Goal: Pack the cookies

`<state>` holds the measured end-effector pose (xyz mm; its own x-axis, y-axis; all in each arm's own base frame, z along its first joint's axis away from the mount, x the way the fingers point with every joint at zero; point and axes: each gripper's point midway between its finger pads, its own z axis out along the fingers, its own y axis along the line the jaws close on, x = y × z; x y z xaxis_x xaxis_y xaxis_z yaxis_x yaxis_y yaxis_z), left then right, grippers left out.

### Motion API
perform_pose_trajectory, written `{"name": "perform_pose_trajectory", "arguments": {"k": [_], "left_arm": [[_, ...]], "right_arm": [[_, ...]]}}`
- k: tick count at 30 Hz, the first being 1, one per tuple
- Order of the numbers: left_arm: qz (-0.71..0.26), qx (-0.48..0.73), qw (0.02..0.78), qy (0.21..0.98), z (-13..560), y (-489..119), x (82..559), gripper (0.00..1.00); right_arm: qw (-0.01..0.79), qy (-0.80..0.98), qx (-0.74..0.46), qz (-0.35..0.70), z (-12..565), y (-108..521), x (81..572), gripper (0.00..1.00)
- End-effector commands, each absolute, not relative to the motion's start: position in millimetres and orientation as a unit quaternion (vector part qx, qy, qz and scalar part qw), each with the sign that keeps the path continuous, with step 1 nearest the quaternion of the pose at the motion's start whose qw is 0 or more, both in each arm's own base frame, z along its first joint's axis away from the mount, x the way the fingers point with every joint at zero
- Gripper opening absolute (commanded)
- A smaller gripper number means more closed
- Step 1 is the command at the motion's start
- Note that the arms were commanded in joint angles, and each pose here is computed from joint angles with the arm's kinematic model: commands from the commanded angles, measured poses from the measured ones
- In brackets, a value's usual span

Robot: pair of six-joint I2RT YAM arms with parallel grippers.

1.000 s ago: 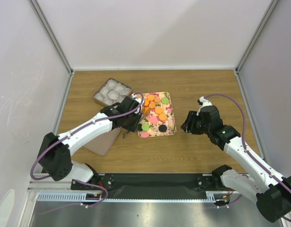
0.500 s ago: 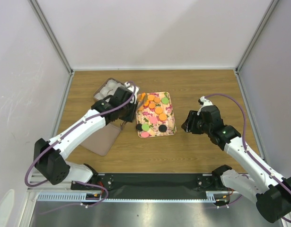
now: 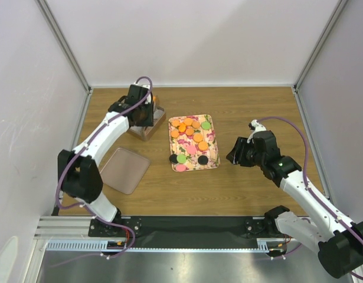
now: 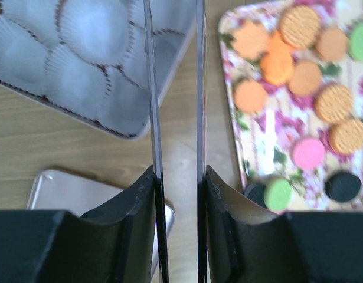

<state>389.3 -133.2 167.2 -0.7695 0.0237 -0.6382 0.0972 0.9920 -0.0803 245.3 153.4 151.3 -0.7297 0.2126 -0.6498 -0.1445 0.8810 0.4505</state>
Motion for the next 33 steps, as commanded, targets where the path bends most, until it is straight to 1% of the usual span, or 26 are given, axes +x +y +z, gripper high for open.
{"name": "perform_pose_trajectory", "arguments": {"k": [1,6,10,18,33], "left_arm": [[-0.063,0.001,0.380,0.923,192.8,-125.1,427.7,0.32],[-0.046,-0.016,0.365,0.930,176.8,-108.9,451.9,0.31],[-0.042,-0.027,0.353,0.934,165.8,-98.5,462.2,0.31],[-0.034,-0.042,0.339,0.939,152.7,-80.8,468.2,0.31],[-0.035,-0.056,0.318,0.946,132.4,-66.9,468.9,0.31]], "right_arm": [[0.377,0.892,0.009,0.251,155.1,155.3,247.3,0.51],[0.372,0.893,0.007,0.252,152.5,155.9,246.1,0.51],[0.370,0.893,0.007,0.256,152.7,157.3,246.3,0.51],[0.366,0.895,0.005,0.257,149.6,157.4,244.5,0.51],[0.365,0.894,0.004,0.259,149.5,158.7,244.4,0.51]]}}
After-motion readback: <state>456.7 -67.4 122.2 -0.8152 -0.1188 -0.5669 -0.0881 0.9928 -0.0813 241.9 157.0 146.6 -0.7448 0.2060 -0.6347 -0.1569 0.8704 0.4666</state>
